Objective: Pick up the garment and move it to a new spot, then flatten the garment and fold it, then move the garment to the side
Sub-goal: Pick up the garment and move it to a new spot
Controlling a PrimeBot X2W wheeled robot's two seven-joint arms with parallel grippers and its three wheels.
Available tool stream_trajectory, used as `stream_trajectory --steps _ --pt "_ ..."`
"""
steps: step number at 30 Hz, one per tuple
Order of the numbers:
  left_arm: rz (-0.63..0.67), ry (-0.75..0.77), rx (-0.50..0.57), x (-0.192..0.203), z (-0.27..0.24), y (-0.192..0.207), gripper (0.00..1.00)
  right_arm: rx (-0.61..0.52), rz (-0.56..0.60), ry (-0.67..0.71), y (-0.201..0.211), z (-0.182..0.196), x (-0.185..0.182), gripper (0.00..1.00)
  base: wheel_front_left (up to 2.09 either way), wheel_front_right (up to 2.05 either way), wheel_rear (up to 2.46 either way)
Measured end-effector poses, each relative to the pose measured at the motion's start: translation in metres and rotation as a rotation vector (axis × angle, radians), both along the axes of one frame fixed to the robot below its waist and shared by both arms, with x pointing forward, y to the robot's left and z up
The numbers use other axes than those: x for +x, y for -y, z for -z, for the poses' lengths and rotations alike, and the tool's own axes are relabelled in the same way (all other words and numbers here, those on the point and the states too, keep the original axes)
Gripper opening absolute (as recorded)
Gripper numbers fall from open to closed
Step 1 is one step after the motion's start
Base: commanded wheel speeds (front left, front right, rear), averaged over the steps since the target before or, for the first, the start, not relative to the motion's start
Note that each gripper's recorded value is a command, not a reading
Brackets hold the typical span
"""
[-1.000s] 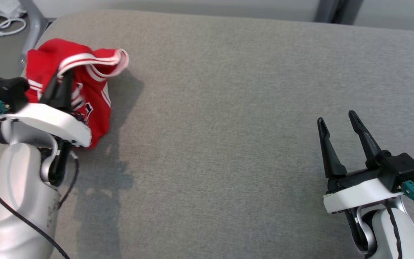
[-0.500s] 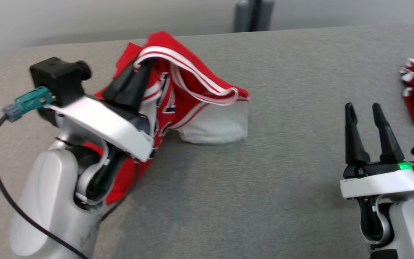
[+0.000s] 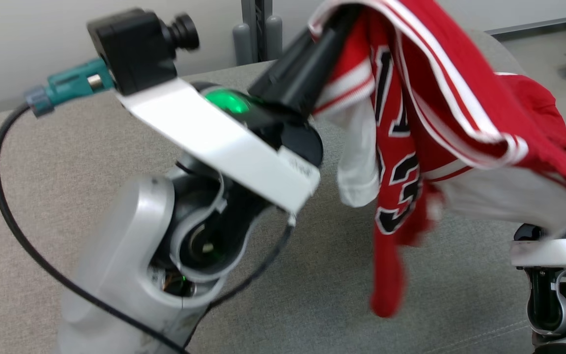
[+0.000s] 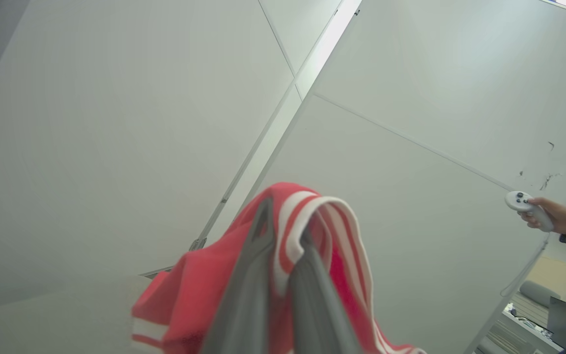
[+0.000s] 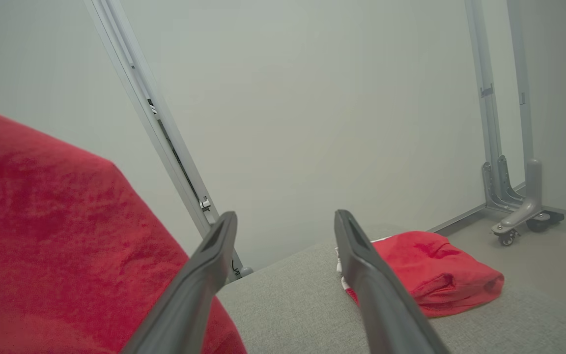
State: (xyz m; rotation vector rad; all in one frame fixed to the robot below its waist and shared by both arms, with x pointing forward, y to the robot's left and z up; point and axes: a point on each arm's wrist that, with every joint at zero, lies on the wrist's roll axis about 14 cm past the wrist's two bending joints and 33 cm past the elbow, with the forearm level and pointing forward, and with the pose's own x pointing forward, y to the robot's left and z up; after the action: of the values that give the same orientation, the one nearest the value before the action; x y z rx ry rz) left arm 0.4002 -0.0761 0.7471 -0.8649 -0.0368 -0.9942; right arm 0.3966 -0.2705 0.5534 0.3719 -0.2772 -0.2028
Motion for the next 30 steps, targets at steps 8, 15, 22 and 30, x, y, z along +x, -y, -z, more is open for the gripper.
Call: stream_trajectory --steps 8,15,22,30 --pt "-0.367 -0.205 0.278 0.075 0.112 -0.073 0.00 0.001 -0.040 0.011 -0.014 -0.003 0.004 1.00 0.00 0.00 0.00" --pt "-0.656 -0.494 0.507 0.090 0.255 -0.193 0.00 -0.019 -0.095 -0.007 -0.033 0.004 0.018 1.00 0.00 0.00 0.00" --pt "-0.807 -0.649 0.538 0.077 0.316 -0.249 0.42 -0.046 -0.167 -0.017 -0.058 0.007 0.032 1.00 0.00 0.00 0.00" --pt "-0.934 -0.603 0.537 0.072 0.320 -0.277 1.00 -0.080 -0.274 -0.012 -0.097 0.005 0.040 1.00 0.00 0.00 0.00"
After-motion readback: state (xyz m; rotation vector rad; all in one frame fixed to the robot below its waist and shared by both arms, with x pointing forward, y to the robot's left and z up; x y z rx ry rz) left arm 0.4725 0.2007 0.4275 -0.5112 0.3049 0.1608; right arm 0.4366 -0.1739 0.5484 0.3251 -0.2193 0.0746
